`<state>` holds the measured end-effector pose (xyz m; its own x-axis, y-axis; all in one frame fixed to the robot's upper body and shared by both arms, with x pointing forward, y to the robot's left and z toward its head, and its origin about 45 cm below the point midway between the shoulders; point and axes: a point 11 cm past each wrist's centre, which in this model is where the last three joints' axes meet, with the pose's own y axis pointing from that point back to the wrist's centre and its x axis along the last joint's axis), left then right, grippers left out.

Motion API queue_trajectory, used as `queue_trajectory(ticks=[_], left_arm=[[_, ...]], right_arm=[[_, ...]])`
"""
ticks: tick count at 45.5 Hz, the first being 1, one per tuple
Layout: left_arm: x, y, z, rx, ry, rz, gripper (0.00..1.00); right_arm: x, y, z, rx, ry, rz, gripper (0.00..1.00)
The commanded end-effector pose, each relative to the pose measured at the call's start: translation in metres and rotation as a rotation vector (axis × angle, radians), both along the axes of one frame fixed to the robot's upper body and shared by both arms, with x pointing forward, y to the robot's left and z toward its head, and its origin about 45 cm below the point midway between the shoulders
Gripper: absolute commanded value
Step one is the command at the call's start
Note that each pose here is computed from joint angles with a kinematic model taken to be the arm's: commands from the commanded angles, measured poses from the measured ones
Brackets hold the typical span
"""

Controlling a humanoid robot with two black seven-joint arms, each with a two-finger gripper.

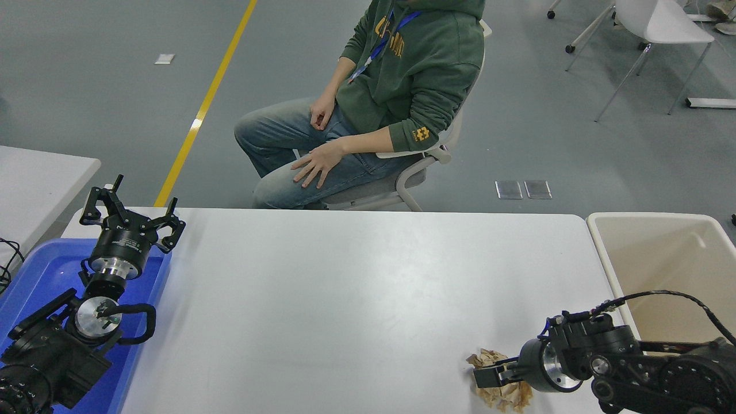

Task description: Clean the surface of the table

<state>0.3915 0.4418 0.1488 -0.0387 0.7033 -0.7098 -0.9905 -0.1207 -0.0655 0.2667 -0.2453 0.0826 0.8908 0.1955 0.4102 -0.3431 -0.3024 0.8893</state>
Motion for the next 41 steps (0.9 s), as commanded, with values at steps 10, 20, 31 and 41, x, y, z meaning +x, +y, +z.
queue_trajectory(ticks=[10, 20, 31, 41], left_arm=[[0.0, 0.0, 0.0, 0.0, -0.001, -0.001, 1.0], [0.0, 0.0, 0.0, 0.0, 0.0, 0.0, 1.0], [0.0, 0.0, 0.0, -0.001, -0.001, 0.0, 1.0], [0.0, 0.0, 0.0, 0.0, 0.0, 0.0, 1.0]], right_arm=[[-0.015, -0.001, -0.013, 0.006, 0.014, -0.014, 0.97], [-0.013, -0.001, -0.013, 0.02, 0.009, -0.016, 0.52], [-0.009, 0.01, -0.005, 0.129, 0.015, 0.032, 0.0], [0.01, 0.004, 0.012, 0.144, -0.03, 0.013, 0.0]])
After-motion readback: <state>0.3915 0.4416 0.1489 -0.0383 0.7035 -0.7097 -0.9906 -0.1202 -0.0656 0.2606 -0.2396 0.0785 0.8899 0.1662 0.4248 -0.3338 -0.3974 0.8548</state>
